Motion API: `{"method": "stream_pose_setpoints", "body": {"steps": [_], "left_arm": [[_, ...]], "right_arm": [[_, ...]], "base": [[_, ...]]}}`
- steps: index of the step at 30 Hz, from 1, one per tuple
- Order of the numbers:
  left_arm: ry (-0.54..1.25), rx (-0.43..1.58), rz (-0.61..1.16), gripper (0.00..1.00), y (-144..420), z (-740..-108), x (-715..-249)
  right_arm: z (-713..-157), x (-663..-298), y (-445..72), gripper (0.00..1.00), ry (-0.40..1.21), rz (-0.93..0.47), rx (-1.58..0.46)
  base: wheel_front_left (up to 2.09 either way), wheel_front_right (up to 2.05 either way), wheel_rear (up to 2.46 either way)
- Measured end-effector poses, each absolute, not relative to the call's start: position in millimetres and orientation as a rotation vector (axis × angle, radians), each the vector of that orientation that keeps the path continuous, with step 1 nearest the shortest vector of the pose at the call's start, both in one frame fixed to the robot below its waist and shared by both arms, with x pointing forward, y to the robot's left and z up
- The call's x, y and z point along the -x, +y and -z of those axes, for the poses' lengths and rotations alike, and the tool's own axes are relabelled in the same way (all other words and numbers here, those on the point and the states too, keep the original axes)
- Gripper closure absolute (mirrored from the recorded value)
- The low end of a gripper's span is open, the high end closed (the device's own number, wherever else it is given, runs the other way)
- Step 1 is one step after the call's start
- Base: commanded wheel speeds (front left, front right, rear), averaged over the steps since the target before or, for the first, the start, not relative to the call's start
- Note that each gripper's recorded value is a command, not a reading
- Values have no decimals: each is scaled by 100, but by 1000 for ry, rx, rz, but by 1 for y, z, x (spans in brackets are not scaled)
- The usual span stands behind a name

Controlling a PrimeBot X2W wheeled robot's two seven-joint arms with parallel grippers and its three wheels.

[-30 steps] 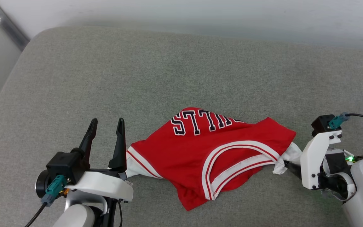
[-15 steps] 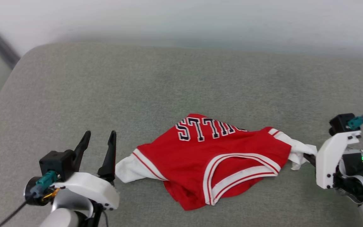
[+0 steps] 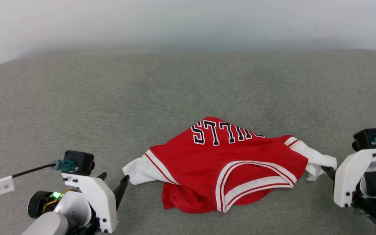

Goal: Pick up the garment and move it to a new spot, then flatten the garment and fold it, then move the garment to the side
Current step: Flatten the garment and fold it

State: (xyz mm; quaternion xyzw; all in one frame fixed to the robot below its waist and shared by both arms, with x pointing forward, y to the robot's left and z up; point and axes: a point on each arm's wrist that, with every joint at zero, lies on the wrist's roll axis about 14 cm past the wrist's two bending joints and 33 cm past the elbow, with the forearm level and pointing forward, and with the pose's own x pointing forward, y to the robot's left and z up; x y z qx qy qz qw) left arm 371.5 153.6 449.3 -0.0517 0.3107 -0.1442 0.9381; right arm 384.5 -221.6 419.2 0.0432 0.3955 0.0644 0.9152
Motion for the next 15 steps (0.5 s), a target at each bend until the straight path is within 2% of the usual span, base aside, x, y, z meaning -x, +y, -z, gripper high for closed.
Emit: {"method": "stream_pose_setpoints", "body": {"steps": [15], "left_arm": [[1007, 5, 448, 0, 126, -375, -387]], "right_arm": [[-401, -392, -216, 100, 849, -112, -133]], "base": [[0, 0, 0]]}}
